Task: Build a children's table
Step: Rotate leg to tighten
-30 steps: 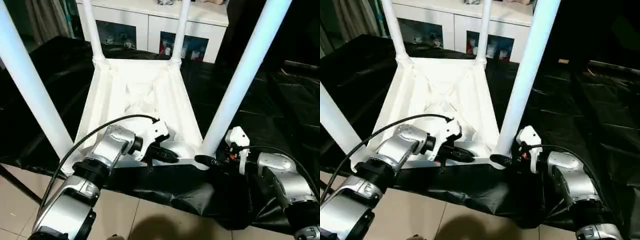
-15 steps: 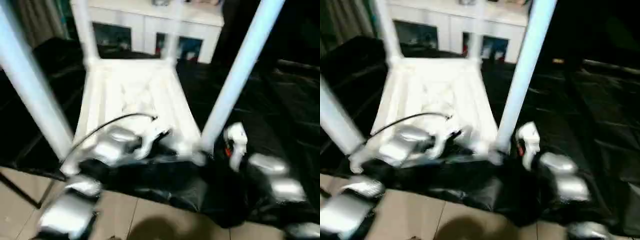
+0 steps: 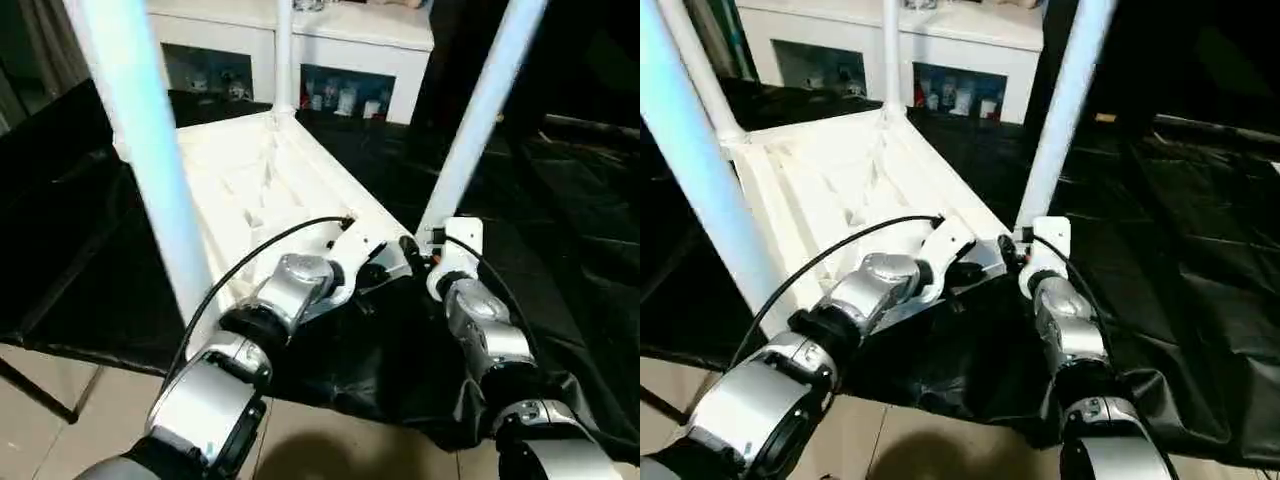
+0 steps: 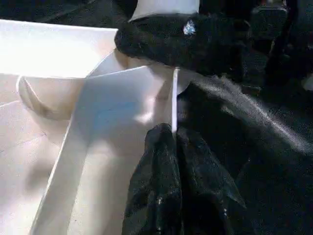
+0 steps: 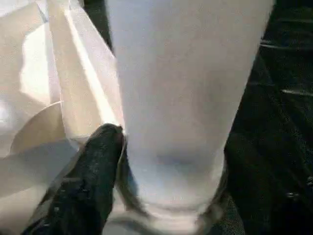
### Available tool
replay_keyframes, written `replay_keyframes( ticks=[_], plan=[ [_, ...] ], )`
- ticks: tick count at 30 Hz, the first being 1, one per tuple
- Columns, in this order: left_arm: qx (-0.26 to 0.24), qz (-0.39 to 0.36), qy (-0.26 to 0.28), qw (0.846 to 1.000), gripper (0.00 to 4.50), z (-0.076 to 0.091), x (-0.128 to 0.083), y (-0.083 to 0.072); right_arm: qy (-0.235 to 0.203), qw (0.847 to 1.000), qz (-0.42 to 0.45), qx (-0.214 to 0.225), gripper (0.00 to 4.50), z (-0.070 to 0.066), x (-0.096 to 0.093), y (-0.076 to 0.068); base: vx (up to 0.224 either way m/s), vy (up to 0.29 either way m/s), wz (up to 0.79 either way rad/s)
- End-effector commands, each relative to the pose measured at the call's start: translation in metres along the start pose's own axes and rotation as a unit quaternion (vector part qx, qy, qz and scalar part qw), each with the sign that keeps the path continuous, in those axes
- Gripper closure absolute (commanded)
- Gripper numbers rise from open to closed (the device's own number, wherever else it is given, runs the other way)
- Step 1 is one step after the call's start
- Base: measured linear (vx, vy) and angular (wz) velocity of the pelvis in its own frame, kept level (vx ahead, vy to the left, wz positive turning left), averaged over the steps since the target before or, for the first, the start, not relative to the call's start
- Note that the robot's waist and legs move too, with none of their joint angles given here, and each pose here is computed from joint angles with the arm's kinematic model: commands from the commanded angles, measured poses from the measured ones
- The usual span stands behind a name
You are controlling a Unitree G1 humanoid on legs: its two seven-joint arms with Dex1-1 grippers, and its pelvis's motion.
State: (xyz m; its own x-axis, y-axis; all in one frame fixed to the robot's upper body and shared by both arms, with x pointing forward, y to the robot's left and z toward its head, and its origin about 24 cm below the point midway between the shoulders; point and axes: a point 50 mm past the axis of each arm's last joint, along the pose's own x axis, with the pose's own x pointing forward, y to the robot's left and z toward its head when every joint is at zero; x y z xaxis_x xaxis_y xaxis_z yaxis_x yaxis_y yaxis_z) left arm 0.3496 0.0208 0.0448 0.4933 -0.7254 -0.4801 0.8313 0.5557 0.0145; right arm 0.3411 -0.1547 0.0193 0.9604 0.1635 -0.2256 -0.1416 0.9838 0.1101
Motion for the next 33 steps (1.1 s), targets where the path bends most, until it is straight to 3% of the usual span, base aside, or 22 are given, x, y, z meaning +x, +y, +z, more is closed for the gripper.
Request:
replay_keyframes(
  ticks=[1, 3, 5, 10, 15, 19, 24, 27, 30, 33],
  plan=[
    [-0.008, 0.021, 0.029, 0.999, 4.50, -0.015, -0.003, 0.005, -0.012, 0.999, 0.034, -0.005, 0.99, 0.002, -0.001, 0.006, 0.000, 0.000, 0.00],
    [-0.006, 0.013, 0.029, 0.999, 4.50, -0.015, -0.003, 0.005, -0.016, 0.999, 0.040, -0.002, 0.73, 0.004, -0.004, 0.000, 0.000, 0.000, 0.00],
    [0.002, -0.015, 0.026, 1.000, 4.50, -0.017, -0.006, 0.005, -0.018, 0.997, 0.077, 0.005, 0.53, 0.009, -0.015, -0.018, 0.000, 0.000, 0.00],
    [0.023, -0.080, 0.029, 0.996, 4.50, -0.026, -0.013, 0.003, 0.009, 0.982, 0.173, -0.076, 0.53, 0.008, -0.052, -0.050, 0.000, 0.000, 0.00],
    [0.055, -0.191, 0.021, 0.980, 4.50, -0.032, -0.027, 0.000, 0.037, 0.967, 0.234, -0.095, 0.53, 0.007, -0.090, -0.079, 0.000, 0.000, 0.00],
    [0.098, -0.278, 0.029, 0.955, 4.50, -0.035, -0.041, -0.001, 0.072, 0.954, 0.271, -0.103, 0.53, 0.006, -0.112, -0.090, 0.000, 0.000, 0.00],
    [0.146, -0.356, 0.032, 0.923, 4.50, -0.032, -0.047, -0.008, 0.061, 0.969, 0.202, -0.125, 0.53, 0.009, -0.110, -0.104, 0.000, 0.000, 0.00],
    [0.173, -0.376, 0.025, 0.910, 4.50, -0.025, -0.047, -0.010, 0.056, 0.976, 0.170, -0.125, 0.53, 0.010, -0.111, -0.109, 0.000, 0.000, 0.00],
    [0.196, -0.361, 0.030, 0.911, 4.50, -0.021, -0.048, -0.004, 0.058, 0.975, 0.170, -0.127, 0.53, 0.009, -0.116, -0.108, 0.000, 0.000, 0.00],
    [0.201, -0.383, 0.027, 0.901, 4.50, -0.018, -0.052, -0.001, 0.056, 0.977, 0.163, -0.125, 0.53, 0.005, -0.122, -0.108, 0.000, 0.000, 0.00]
  ],
)
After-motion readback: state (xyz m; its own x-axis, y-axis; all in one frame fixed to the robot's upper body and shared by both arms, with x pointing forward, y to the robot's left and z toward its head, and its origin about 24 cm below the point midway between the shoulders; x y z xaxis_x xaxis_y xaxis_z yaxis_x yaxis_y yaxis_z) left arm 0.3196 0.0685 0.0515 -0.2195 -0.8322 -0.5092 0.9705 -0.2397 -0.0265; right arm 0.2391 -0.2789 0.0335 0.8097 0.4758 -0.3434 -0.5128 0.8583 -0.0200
